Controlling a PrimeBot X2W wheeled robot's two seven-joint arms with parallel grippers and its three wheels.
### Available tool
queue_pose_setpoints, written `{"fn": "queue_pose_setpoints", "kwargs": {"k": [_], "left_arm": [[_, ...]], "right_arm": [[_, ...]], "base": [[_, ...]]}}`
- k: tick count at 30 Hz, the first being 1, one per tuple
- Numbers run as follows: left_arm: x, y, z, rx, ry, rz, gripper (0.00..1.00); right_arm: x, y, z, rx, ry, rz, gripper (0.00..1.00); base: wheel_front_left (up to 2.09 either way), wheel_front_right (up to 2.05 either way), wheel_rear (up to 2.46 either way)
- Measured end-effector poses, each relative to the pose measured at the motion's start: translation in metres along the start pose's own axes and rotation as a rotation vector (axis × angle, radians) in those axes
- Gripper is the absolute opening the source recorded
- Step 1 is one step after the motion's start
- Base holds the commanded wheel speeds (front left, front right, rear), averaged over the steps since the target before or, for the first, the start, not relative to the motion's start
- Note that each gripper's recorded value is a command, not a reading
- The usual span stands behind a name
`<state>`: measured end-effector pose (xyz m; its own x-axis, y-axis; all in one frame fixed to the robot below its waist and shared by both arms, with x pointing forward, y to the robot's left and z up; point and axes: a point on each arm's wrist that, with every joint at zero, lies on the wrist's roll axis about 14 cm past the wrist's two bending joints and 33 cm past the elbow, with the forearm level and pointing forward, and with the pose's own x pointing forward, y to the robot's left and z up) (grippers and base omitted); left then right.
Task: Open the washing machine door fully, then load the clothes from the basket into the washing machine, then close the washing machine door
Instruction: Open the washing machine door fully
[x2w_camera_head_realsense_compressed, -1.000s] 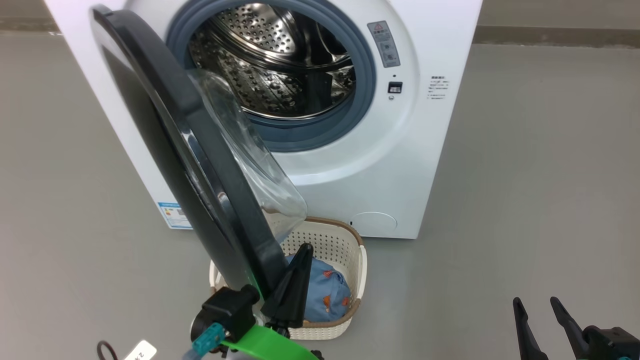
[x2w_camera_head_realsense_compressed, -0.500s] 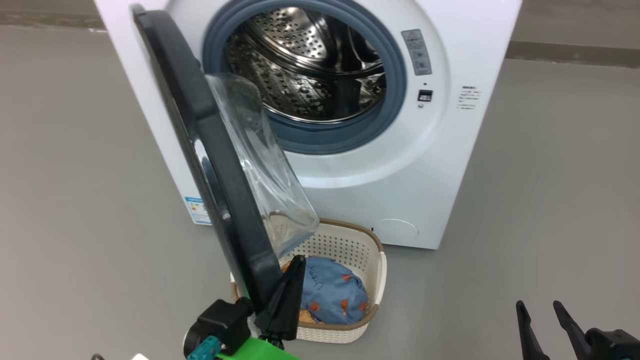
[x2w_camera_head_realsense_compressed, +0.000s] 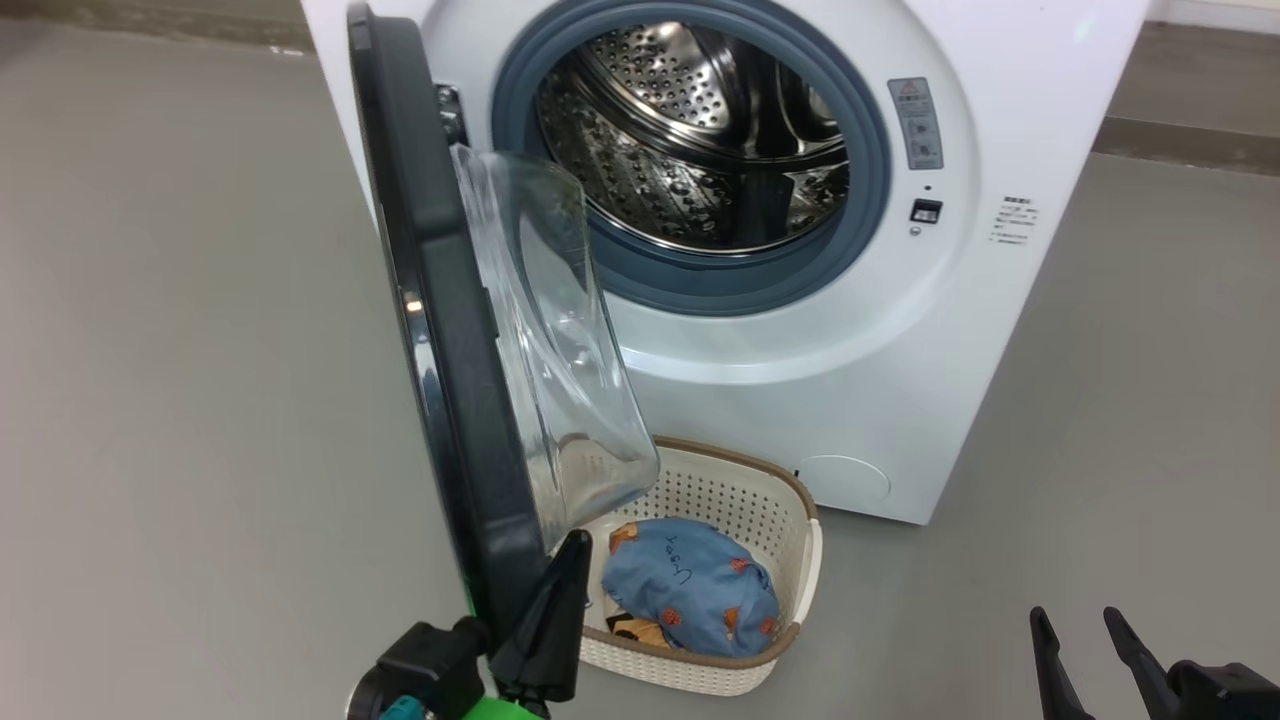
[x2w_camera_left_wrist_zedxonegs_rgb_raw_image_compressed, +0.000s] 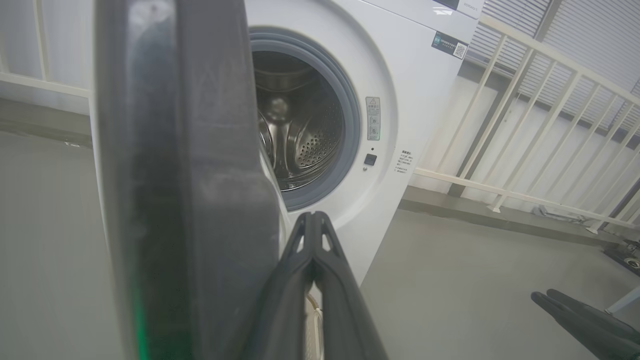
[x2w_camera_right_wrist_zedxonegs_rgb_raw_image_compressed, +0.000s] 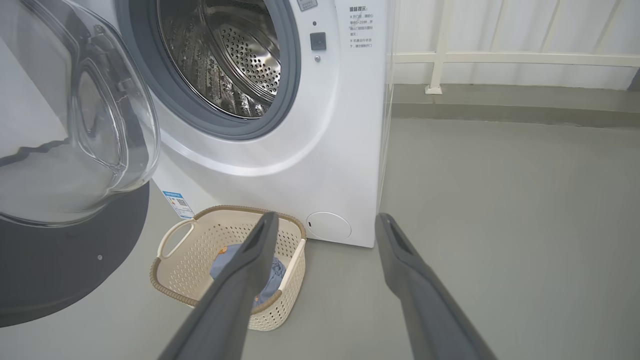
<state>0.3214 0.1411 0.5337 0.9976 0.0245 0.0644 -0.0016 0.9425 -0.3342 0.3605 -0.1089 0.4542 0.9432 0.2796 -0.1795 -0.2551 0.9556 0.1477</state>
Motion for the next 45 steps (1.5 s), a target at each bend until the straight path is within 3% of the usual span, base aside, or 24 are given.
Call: {"fn": "queue_pose_setpoints", "kwargs": {"k": [24, 45], "left_arm": [[-0.033, 0.118, 0.036, 0.07, -0.09, 0.378, 0.0], [-0.058, 0.219, 0.048, 0.198, -0.051, 0.623, 0.0]], "right_arm": [[0.013, 0.023, -0.005, -0.01, 0.021, 0.074, 1.0], [0.001, 0.007, -0.005, 0.007, 0.012, 0.021, 1.0]], "base": [[0.0, 0.0, 0.0], [0.0, 0.0, 0.0]]}}
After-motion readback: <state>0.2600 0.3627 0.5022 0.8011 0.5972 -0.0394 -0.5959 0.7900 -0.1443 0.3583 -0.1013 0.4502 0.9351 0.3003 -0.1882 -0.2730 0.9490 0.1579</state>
